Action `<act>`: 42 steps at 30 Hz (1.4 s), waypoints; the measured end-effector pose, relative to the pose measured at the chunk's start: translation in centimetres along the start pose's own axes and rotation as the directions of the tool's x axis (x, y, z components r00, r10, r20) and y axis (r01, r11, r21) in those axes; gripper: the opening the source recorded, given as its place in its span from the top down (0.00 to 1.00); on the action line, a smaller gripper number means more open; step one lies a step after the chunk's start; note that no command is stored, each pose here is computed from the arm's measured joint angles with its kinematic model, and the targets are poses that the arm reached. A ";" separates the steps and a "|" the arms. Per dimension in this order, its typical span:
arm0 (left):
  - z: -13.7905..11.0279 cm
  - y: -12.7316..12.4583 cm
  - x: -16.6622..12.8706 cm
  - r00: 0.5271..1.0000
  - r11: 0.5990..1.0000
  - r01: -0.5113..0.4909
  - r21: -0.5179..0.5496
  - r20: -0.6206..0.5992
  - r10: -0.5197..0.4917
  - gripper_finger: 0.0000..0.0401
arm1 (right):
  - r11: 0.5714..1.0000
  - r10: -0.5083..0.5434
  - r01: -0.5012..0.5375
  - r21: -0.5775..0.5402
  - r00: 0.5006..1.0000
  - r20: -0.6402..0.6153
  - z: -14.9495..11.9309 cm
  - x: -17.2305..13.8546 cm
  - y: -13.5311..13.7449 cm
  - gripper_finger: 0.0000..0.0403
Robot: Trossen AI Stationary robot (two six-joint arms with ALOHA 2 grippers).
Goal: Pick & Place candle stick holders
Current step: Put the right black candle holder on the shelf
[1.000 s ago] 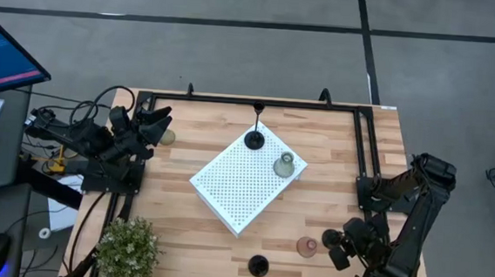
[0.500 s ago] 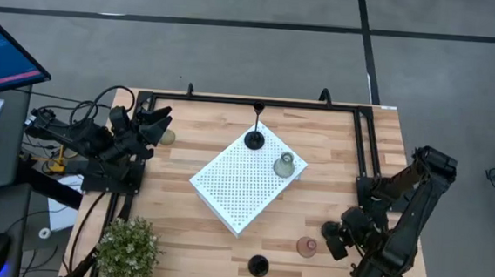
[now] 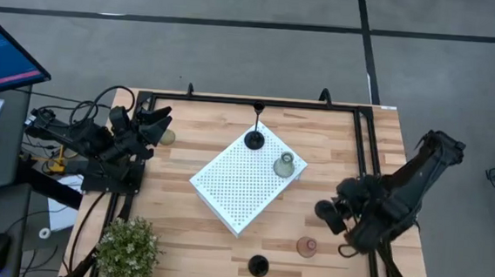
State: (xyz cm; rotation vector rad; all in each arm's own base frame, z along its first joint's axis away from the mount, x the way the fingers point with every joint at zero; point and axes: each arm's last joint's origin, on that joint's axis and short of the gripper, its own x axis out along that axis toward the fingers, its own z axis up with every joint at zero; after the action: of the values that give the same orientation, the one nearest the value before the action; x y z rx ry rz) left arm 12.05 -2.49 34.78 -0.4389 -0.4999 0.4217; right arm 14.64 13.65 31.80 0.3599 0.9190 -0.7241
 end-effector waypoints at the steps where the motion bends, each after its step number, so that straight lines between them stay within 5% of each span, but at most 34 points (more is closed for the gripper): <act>1: 0.0 0.0 0.0 1.000 1.000 0.000 0.000 0.000 0.000 0.37 | 1.000 0.014 -0.014 -0.003 1.000 0.009 0.6 -0.3 -0.2 0.77; 8: 0.0 0.0 0.0 1.000 1.000 0.000 0.001 0.000 0.000 0.37 | 0.981 0.189 -0.187 -0.049 0.981 0.037 5.6 -3.6 -0.7 0.77; 16: 0.0 0.0 0.0 1.000 1.000 0.000 0.003 0.000 0.000 0.37 | 0.873 0.475 -0.439 -0.214 0.865 0.164 12.9 -7.5 0.8 0.77; 22: 0.0 0.0 0.0 1.000 1.000 0.000 0.003 0.000 0.000 0.37 | 0.807 0.479 -0.359 -0.468 0.862 0.165 17.2 -7.0 2.2 0.77; 26: 0.0 0.0 0.0 1.000 1.000 0.000 0.002 0.000 0.000 0.37 | 0.717 0.515 -0.342 -0.608 0.847 0.131 19.5 -6.2 2.8 0.77; 33: 0.0 0.0 0.0 1.000 1.000 0.000 0.002 0.000 0.000 0.37 | 0.613 0.536 -0.262 -0.746 0.831 0.149 22.6 -5.4 3.4 0.77; 37: 0.0 0.0 0.0 1.000 1.000 0.000 0.002 0.000 0.000 0.37 | 0.615 0.532 -0.205 -0.761 0.820 0.209 24.5 -4.9 3.5 0.77; 42: 0.0 0.0 0.0 1.000 1.000 0.000 0.002 0.000 0.000 0.37 | 0.669 0.518 -0.187 -0.719 0.811 0.272 26.7 -3.5 4.1 0.77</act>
State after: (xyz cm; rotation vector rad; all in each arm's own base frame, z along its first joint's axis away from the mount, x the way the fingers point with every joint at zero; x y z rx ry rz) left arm 12.04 -2.49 34.79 -0.4370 -0.4999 0.4222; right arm 31.96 2.81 49.87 -0.2729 0.5614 -0.0477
